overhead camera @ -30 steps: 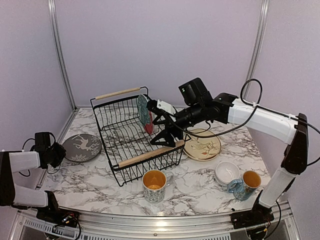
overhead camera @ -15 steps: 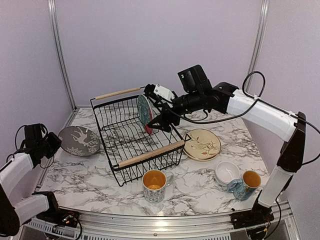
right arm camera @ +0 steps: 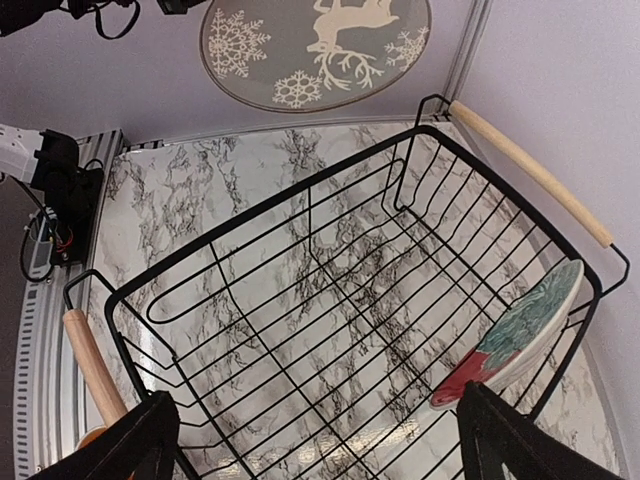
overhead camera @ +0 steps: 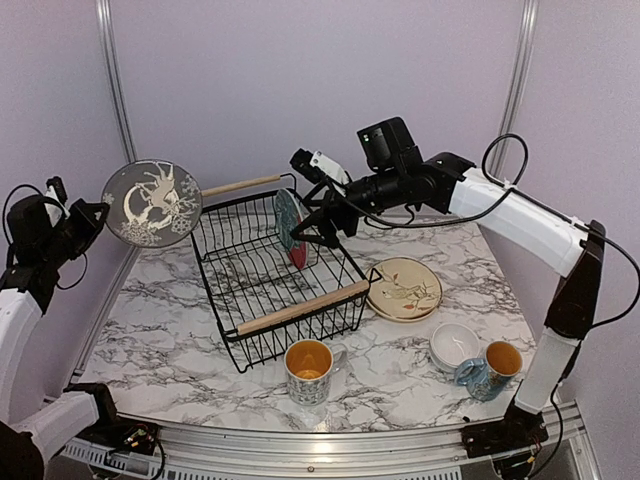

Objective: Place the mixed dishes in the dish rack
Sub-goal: Grab the plate from the corner of the board, then pass from the left arm to the right

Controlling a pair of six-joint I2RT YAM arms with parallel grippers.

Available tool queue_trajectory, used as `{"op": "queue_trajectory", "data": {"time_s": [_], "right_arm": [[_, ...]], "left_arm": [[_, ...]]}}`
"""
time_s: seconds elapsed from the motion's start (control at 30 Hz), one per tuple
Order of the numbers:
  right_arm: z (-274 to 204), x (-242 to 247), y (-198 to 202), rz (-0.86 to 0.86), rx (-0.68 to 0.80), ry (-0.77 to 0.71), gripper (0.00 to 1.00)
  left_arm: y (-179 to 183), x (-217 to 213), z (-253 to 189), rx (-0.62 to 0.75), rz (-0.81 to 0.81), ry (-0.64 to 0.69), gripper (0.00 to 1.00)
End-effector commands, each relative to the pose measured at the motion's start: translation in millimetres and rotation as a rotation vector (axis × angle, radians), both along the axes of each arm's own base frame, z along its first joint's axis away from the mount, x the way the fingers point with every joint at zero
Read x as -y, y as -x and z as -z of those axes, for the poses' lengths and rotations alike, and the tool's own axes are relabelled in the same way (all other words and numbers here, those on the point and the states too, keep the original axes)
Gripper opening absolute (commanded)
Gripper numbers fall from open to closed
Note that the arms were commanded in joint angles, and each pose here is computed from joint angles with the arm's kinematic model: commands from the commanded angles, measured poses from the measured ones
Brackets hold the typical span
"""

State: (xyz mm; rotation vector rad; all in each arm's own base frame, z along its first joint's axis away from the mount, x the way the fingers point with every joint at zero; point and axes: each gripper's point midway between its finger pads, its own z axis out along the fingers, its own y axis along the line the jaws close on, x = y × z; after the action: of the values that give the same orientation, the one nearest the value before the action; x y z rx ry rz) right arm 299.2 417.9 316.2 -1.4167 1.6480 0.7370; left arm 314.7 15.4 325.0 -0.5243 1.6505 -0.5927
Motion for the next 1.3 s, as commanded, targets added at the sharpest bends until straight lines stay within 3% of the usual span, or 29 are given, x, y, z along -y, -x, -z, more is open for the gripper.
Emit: {"op": "queue_trajectory", "data": {"time_s": [0.0, 0.2, 0.37, 0.77, 1.07, 1.27], "right_arm": [[-21, 1, -5, 0.004, -0.082, -0.076, 0.93], [-38, 5, -19, 0.030, -0.190, -0.171, 0.89], [-53, 15, -47, 0.040, -0.435, -0.316, 0.86], [-23, 0, -44, -0.062, -0.709, -0.357, 0.71], [-2, -8, -45, -0.054, -0.772, -0.345, 0.66], [-11, 1, -69, 0.036, -0.601, -0.317, 0.67]], "left_arm": [[1, 41, -83, 0.258, 0.197, 0.010, 0.00], [-9, 101, -95, 0.276, 0.375, -0.001, 0.00], [-14, 143, -88, 0.275, 0.497, -0.010, 0.00], [-20, 208, -64, 0.222, 0.645, -0.051, 0.00], [-21, 228, -56, 0.215, 0.697, -0.050, 0.00], [-22, 231, -56, 0.205, 0.702, -0.057, 0.00]]}}
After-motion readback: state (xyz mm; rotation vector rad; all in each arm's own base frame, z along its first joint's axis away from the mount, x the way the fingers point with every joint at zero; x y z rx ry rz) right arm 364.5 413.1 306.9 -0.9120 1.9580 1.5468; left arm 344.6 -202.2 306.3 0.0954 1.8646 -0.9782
